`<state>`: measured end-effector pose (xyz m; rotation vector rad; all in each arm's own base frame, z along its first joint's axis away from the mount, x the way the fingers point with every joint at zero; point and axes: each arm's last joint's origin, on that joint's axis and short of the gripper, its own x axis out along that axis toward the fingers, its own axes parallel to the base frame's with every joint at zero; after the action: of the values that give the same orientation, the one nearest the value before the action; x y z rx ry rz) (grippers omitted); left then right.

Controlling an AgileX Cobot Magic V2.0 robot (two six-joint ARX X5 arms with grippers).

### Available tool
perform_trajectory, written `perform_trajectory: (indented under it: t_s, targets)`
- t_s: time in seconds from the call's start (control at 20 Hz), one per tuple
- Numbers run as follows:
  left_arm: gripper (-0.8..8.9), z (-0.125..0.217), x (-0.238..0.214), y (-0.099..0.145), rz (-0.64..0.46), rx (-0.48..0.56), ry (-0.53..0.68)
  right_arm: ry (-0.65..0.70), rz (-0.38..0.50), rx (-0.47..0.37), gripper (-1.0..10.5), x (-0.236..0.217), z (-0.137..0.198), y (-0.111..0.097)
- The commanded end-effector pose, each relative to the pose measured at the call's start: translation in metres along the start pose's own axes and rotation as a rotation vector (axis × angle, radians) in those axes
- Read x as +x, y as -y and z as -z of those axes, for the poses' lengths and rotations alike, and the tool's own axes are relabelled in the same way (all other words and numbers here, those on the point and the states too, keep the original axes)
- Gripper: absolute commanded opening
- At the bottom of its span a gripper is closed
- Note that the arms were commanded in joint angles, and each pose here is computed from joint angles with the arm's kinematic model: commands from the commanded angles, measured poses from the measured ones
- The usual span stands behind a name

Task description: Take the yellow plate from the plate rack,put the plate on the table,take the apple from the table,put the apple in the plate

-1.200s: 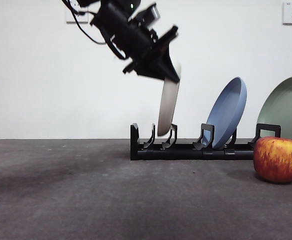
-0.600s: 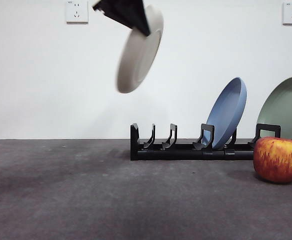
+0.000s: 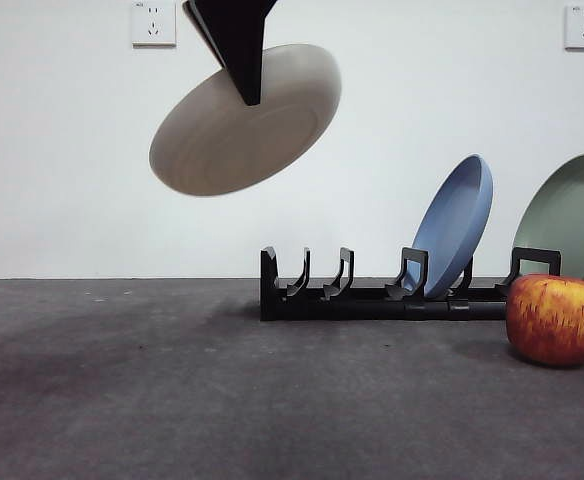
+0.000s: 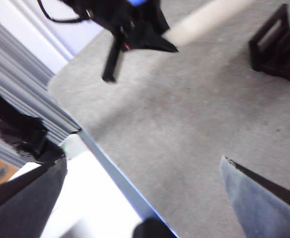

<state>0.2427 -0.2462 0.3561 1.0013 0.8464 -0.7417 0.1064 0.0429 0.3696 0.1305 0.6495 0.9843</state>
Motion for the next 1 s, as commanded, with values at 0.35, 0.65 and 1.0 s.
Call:
perform_trajectory:
  t_s: [0.35, 0.65, 1.0]
  targets:
    - [-0.05, 0.006, 0.041, 0.066, 0.011, 0.152, -0.175, -0.002, -0.148, -0.008, 6.3, -0.005, 0.005, -0.010]
    - [-0.05, 0.018, 0.077, 0.114, -0.040, 0.244, -0.204, -0.021, -0.168, -0.020, 6.3, -0.007, 0.009, -0.015]
    - [-0.06, 0.024, 0.090, 0.157, -0.094, 0.334, -0.165, -0.030, -0.176, -0.021, 6.3, -0.006, 0.010, -0.016]
